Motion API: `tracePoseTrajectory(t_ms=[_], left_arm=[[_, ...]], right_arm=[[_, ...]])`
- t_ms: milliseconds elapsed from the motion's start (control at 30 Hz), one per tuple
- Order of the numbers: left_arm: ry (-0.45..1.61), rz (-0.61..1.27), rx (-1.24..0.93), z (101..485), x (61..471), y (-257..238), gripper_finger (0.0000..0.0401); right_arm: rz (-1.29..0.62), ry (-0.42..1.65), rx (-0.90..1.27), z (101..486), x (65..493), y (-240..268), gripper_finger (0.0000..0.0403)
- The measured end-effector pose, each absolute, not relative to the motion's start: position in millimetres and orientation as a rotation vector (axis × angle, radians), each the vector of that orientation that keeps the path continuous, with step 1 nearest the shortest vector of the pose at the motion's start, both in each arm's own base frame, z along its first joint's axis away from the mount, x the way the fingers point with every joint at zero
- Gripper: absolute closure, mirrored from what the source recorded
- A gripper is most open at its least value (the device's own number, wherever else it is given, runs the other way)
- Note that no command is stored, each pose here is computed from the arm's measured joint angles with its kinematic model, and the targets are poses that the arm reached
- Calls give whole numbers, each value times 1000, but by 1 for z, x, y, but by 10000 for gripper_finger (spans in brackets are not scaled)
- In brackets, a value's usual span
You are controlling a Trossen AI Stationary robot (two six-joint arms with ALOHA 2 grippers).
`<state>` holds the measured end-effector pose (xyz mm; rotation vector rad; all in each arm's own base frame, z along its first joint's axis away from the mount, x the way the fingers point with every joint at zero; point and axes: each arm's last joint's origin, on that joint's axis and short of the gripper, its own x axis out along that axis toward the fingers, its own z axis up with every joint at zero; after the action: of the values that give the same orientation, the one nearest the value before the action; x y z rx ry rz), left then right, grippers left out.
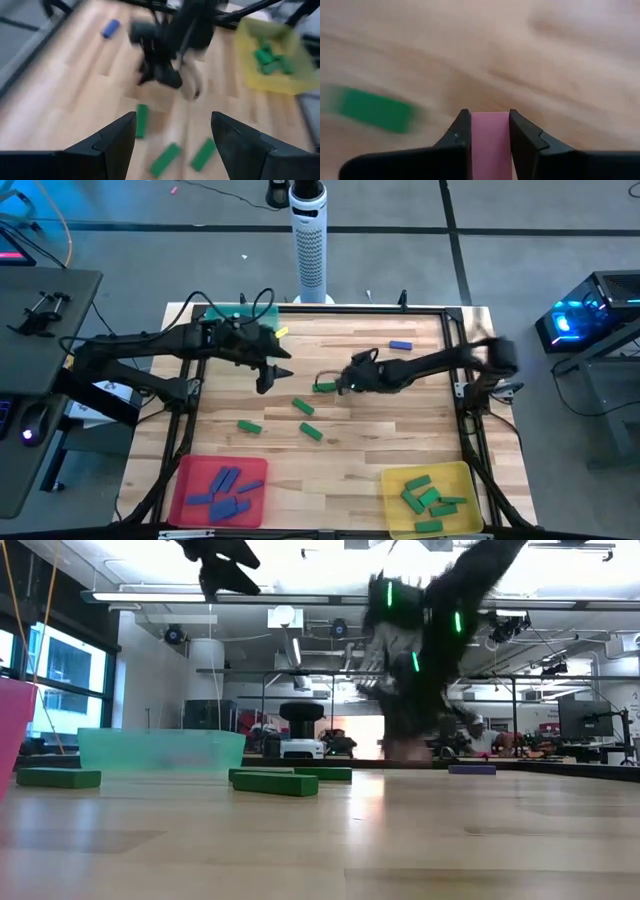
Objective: Sort blocks
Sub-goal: Put the pink block into the green bin
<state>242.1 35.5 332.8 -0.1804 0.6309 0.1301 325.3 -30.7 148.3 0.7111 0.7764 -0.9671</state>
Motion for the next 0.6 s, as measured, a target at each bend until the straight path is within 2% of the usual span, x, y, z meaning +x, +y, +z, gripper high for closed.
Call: tracePoseTrajectory(t_ms=[167, 367, 600], left_arm=[[606, 109, -251, 325, 259, 45, 159], [439, 34, -272, 324, 290, 48, 159], [113, -58, -355, 330, 331, 53, 159]], right_arm=[[-840, 492, 644, 236, 321, -43, 349], [-655, 119, 516, 329, 290, -41, 349], [-362, -152, 277, 386, 268, -32, 349]])
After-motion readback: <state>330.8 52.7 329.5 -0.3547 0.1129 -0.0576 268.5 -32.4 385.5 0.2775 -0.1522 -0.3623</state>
